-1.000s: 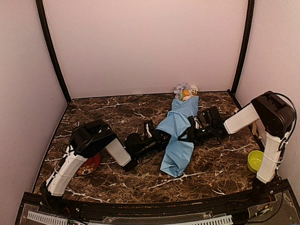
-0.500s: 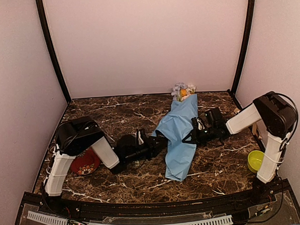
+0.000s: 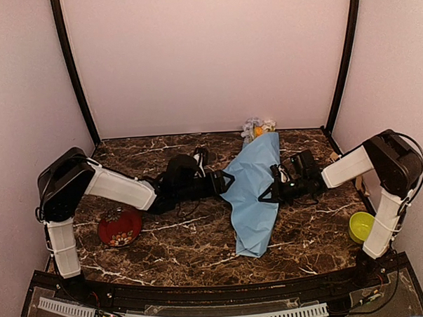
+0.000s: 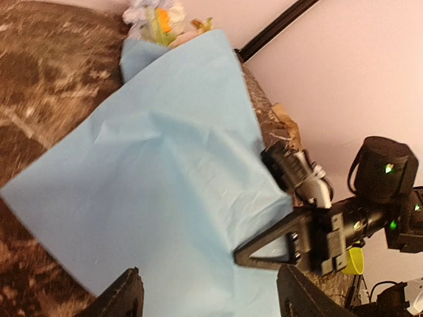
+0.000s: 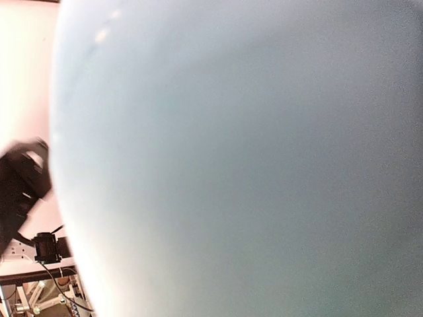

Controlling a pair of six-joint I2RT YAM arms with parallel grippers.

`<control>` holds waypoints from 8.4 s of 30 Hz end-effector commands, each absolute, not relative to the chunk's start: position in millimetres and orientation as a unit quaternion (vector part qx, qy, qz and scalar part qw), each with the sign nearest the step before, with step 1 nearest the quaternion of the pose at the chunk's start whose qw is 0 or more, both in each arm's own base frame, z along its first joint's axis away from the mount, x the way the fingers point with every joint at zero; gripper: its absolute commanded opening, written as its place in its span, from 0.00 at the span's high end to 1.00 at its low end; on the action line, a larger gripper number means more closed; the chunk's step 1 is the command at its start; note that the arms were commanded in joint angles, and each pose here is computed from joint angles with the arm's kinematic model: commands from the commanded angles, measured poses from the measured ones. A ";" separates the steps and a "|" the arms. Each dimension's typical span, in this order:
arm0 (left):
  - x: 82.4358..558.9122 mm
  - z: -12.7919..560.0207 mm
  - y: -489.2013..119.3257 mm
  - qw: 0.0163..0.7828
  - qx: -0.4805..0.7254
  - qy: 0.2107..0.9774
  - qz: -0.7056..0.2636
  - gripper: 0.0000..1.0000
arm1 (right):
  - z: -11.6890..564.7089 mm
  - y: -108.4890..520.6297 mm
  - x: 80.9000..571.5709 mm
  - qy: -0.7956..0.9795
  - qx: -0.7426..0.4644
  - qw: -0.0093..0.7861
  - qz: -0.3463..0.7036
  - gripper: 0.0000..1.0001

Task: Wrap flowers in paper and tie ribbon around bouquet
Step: Adjust the corner of the folded wrapping paper at the center of the board, then place the folded bouquet at the center of the board, then pick up the ribbon from the corner of the board, then place the folded bouquet with the ribbon, then pick up the folded bouquet from the center of the board, then adjust the ribbon at the center of the board.

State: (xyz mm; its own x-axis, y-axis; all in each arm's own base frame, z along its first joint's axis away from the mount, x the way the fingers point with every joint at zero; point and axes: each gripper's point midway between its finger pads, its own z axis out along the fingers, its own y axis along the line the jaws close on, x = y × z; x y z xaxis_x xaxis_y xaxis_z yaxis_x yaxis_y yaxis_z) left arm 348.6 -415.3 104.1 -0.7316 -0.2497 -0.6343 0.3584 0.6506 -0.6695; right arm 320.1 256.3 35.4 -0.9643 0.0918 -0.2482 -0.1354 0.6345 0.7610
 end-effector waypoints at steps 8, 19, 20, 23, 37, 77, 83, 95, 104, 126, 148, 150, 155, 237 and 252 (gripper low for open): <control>356.7 59.3 -460.6 0.318 0.284 0.856 -0.293 0.25 | 37.9 259.1 287.3 0.887 -0.068 0.079 0.451 0.93; 329.5 -7.5 -436.7 0.241 0.303 0.891 -0.235 0.25 | 44.8 239.4 293.4 0.916 -0.063 0.095 0.385 0.73; 327.8 -9.8 -435.1 0.237 0.303 0.893 -0.234 0.25 | 46.8 232.3 296.9 0.924 -0.059 0.104 0.362 0.72; 323.1 -17.4 -429.6 0.226 0.302 0.897 -0.231 0.25 | 60.9 210.0 304.1 0.944 -0.044 0.121 0.304 0.69; 317.7 -23.4 -431.8 0.207 0.314 0.887 -0.268 0.26 | 124.4 -19.2 388.9 0.945 0.202 0.258 -0.016 0.45; 310.6 -31.1 -436.4 0.176 0.327 0.881 -0.292 0.27 | 133.3 -54.4 543.5 0.953 0.034 0.299 0.044 1.00; 310.3 -34.0 -437.2 0.170 0.326 0.882 -0.294 0.27 | 351.4 19.9 515.7 0.840 -0.041 0.502 0.200 1.00; 308.8 -38.8 -435.2 0.162 0.315 0.887 -0.295 0.27 | 588.3 122.5 286.5 0.557 -0.244 0.694 0.386 1.00; 309.3 -40.0 -434.2 0.158 0.306 0.891 -0.298 0.27 | 507.2 111.6 278.5 0.652 -0.155 0.640 0.376 1.00; 312.2 -43.0 -430.3 0.150 0.291 0.896 -0.301 0.27 | 163.9 244.4 185.8 0.920 -0.199 0.163 0.296 0.00; 314.4 -44.9 -429.1 0.150 0.291 0.898 -0.295 0.27 | 51.8 225.4 361.5 0.906 -0.034 0.132 0.400 0.13; 313.7 -45.9 -429.8 0.148 0.291 0.898 -0.295 0.27 | 49.1 235.7 360.2 0.891 -0.024 0.124 0.436 0.20; 314.8 -46.6 -429.8 0.147 0.291 0.898 -0.295 0.27 | 38.2 247.4 363.1 0.880 0.002 0.119 0.461 0.29; 214.9 52.5 -352.7 0.162 0.561 0.774 -0.242 1.00 | 119.0 255.2 392.0 0.878 -0.044 0.121 0.462 1.00; 366.1 72.6 -229.8 0.250 0.351 0.901 -0.042 0.73 | 85.9 244.2 361.7 0.889 -0.065 0.082 0.446 1.00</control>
